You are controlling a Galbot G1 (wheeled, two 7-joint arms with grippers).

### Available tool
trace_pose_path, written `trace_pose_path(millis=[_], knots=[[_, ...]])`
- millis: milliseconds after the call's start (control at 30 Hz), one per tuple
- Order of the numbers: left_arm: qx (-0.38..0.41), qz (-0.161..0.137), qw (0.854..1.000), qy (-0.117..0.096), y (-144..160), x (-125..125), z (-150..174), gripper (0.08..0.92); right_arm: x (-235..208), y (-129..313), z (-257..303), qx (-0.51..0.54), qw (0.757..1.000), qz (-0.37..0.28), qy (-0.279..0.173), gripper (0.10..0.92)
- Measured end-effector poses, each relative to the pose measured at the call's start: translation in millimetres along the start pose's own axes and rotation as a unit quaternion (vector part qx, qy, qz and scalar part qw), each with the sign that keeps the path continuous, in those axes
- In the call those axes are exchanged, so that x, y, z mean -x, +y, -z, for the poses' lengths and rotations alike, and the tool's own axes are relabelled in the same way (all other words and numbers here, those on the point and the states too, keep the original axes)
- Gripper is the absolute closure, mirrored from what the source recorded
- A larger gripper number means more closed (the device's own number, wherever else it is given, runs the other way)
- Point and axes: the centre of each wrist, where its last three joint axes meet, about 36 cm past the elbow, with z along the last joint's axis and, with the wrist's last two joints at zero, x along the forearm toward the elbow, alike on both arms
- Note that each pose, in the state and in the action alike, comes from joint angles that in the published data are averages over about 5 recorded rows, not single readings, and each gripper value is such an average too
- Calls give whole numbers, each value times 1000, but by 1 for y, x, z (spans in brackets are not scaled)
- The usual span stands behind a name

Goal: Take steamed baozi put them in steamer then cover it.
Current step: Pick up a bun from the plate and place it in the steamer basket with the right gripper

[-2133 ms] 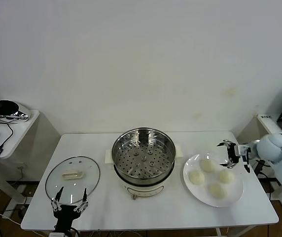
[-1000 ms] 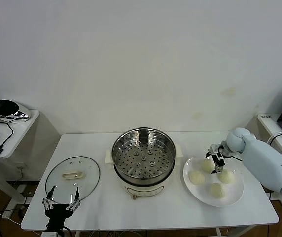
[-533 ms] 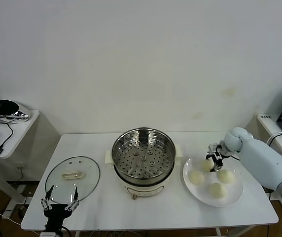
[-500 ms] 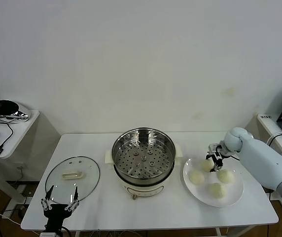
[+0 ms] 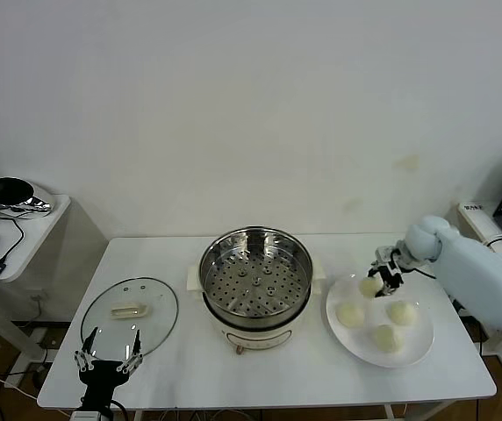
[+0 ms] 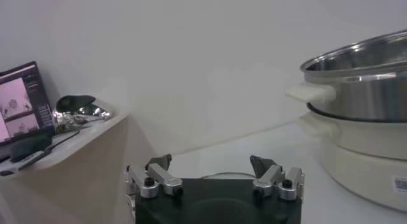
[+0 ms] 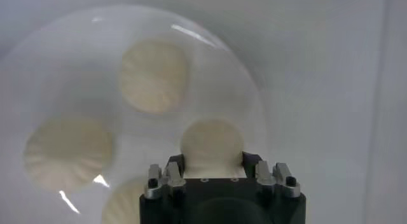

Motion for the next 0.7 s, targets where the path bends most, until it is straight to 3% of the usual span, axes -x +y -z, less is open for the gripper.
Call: trace_pose_path(millis=[367, 700], knots=[[-52, -19, 998, 0, -2, 7, 3, 177, -84, -52, 59, -67, 994, -62, -68, 445], [-69, -18, 997, 5, 8, 10, -5, 177, -94, -100, 158, -179, 975, -64, -113, 439]])
